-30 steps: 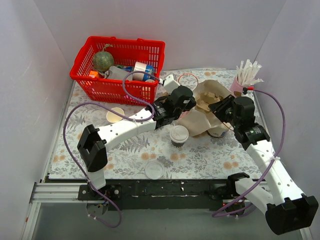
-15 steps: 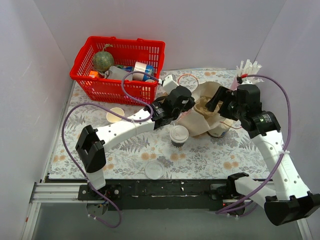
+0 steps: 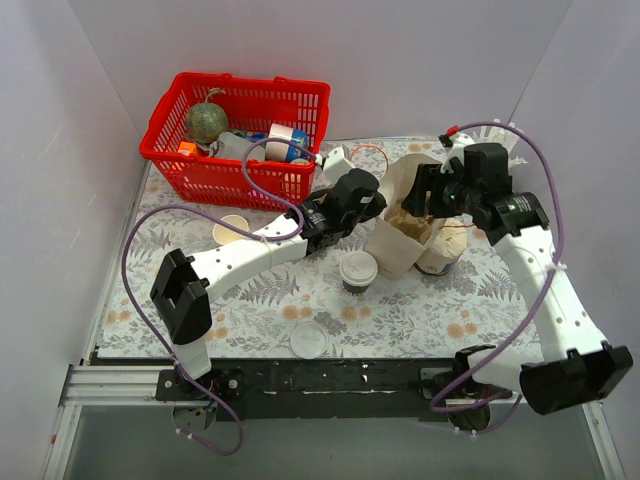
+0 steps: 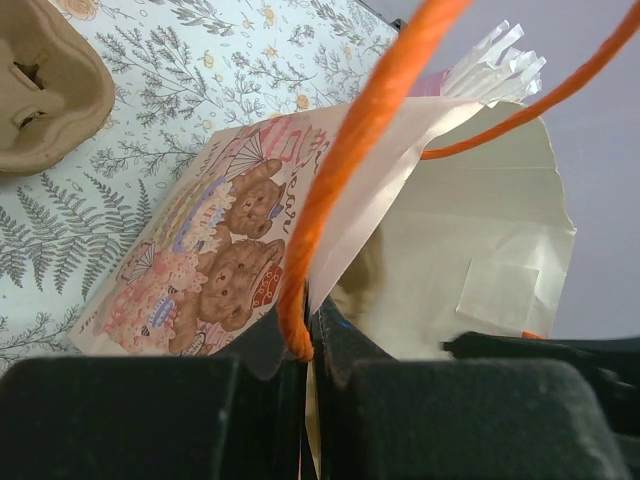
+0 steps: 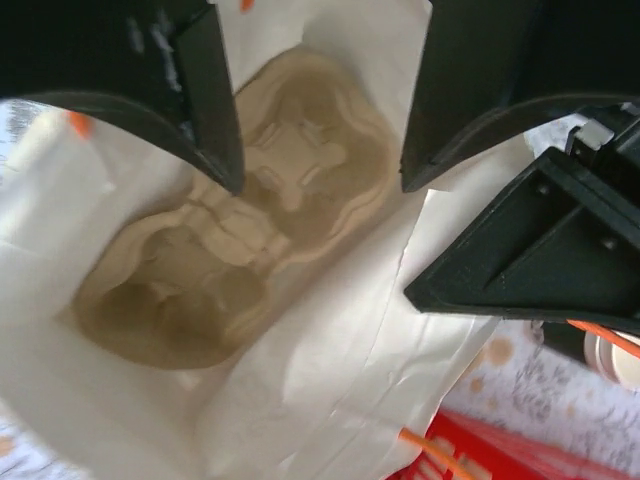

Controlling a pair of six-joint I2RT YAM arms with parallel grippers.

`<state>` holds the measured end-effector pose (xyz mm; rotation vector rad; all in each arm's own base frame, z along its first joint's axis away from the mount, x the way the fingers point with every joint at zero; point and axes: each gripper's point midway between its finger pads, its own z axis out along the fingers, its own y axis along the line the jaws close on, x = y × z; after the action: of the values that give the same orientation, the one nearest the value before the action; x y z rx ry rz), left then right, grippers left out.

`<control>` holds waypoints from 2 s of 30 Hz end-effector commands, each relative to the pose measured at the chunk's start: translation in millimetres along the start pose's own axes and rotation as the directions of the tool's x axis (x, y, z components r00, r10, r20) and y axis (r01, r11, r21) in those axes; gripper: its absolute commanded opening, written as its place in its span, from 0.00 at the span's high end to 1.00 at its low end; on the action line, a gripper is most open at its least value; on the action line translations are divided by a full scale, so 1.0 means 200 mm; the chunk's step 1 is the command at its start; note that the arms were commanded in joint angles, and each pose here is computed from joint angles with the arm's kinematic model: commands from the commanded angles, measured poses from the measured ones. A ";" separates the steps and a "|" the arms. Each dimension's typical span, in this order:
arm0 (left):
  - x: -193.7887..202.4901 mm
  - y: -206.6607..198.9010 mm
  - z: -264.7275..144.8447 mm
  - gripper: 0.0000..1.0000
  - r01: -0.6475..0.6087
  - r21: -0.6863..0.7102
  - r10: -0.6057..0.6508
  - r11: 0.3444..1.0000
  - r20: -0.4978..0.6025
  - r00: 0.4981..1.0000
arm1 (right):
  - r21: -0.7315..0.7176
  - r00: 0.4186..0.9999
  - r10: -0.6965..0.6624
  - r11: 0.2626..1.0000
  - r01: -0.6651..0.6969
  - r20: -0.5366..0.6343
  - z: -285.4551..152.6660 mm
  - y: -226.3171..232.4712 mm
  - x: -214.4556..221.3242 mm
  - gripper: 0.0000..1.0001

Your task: Pack the takeout coffee

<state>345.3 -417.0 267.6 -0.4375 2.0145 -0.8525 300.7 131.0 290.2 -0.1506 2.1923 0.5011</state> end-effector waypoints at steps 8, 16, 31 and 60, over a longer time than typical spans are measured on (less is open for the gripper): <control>-0.11 -0.11 -0.08 1.00 -0.042 0.065 0.042 0.997 0.002 0.999 | -0.160 0.991 -0.040 0.987 0.019 -0.131 -0.01 0.12 0.11 0.51; -0.08 -0.12 -0.06 1.00 -0.073 0.073 0.075 0.995 -0.016 0.997 | -0.132 0.988 -0.042 0.991 0.022 -0.151 0.03 0.08 0.10 0.60; -0.10 -0.22 0.08 1.00 -0.184 0.241 0.202 0.953 -0.051 0.978 | -0.034 0.883 0.048 0.997 -0.072 -0.466 0.45 -0.09 0.45 0.76; -0.09 -0.28 0.05 1.00 -0.192 0.313 0.219 0.930 -0.053 0.974 | -0.094 0.863 0.037 0.991 -0.097 -0.503 0.43 0.03 0.60 0.92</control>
<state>369.0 -445.9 281.6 -0.0507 1.9933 -0.9762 309.2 172.6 167.4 -0.2565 2.5805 0.6201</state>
